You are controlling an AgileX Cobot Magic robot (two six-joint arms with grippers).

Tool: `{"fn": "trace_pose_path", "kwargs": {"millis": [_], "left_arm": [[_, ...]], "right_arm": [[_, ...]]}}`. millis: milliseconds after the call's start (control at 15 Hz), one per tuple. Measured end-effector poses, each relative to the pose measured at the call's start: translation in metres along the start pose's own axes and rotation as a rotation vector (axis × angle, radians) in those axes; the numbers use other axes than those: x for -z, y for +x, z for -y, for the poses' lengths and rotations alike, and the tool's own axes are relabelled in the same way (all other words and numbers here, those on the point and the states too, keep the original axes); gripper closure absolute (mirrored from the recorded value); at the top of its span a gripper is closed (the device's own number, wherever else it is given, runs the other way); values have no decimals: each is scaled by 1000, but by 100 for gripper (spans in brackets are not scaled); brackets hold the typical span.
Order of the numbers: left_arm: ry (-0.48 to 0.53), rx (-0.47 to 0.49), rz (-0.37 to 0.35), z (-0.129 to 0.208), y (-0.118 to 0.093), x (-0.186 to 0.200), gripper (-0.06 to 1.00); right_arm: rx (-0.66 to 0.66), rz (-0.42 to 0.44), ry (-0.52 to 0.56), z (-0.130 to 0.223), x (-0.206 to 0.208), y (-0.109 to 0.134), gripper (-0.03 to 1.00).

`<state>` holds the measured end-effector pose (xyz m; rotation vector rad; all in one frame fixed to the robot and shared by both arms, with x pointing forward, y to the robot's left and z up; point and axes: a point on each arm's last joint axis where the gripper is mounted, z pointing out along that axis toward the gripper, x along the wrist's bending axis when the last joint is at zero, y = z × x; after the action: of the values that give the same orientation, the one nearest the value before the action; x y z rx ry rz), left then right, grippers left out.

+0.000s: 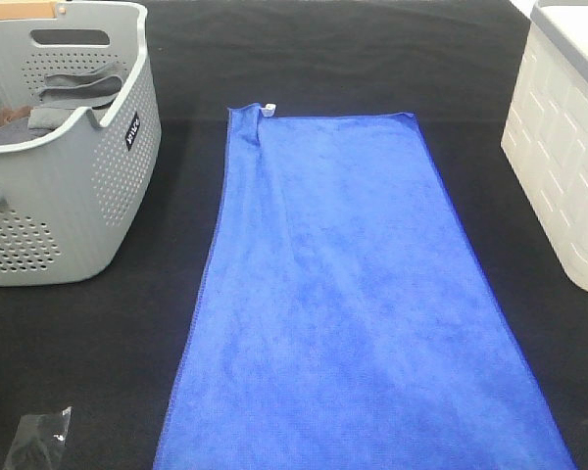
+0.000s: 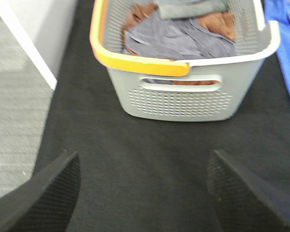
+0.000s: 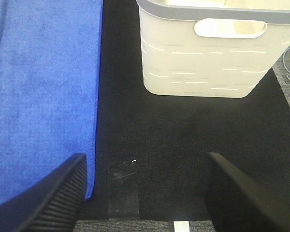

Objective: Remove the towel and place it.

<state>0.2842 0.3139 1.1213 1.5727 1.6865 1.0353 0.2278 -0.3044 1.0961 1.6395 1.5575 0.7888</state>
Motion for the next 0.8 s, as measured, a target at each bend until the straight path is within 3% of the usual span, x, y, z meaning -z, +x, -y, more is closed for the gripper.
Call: {"fn": "trace_pose_path", "kwargs": {"millis": [400, 533, 800], "left_arm": [[-135, 36, -29, 58, 9, 48, 24], [-116, 49, -29, 70, 9, 54, 24], [-66, 50, -7, 77, 6, 43, 24]], "right_arm": [[67, 2, -37, 34, -6, 1, 28], [77, 0, -13, 39, -17, 2, 28], [92, -11, -99, 34, -26, 4, 28]]}}
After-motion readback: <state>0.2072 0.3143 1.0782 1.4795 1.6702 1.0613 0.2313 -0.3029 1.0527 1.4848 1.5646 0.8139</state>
